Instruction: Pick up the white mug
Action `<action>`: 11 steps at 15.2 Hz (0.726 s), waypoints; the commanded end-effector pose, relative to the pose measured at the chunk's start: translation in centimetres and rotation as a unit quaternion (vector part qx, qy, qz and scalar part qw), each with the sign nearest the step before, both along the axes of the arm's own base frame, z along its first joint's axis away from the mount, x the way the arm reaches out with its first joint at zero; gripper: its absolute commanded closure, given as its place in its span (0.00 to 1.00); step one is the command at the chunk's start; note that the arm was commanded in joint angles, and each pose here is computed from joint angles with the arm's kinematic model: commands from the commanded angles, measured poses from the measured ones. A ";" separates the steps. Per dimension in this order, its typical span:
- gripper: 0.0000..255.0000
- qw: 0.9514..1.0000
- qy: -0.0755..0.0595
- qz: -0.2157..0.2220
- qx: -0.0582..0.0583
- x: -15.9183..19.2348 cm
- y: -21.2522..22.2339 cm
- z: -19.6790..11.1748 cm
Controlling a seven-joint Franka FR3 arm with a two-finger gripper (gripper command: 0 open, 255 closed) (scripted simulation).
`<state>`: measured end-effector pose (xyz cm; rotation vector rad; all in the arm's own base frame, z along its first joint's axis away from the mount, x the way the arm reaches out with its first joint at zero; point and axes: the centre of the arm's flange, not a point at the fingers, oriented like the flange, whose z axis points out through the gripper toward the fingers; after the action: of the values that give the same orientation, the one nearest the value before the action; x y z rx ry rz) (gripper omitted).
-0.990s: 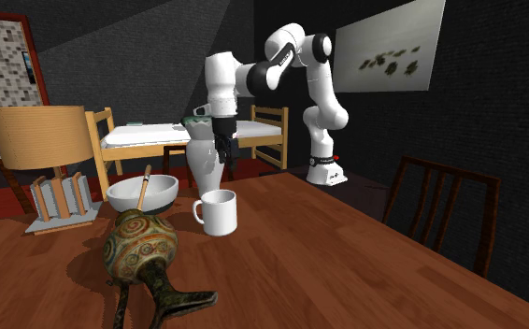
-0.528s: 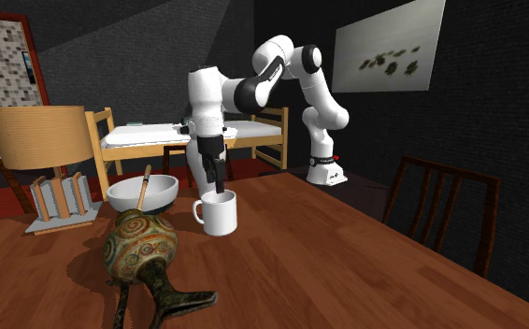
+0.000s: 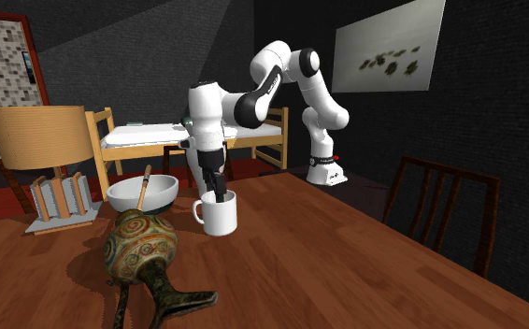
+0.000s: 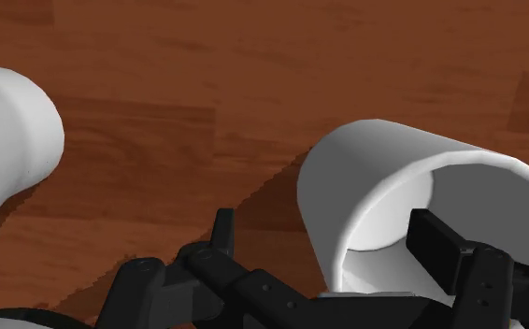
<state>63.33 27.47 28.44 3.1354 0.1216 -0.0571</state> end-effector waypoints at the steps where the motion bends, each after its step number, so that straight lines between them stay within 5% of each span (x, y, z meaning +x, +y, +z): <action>1: 1.00 1.000 0.000 0.000 0.000 0.0 0.0 -0.1; 11: 1.00 1.000 0.000 0.000 0.000 0.0 0.0 0.4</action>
<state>63.35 27.54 28.53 3.1356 0.1215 -0.0561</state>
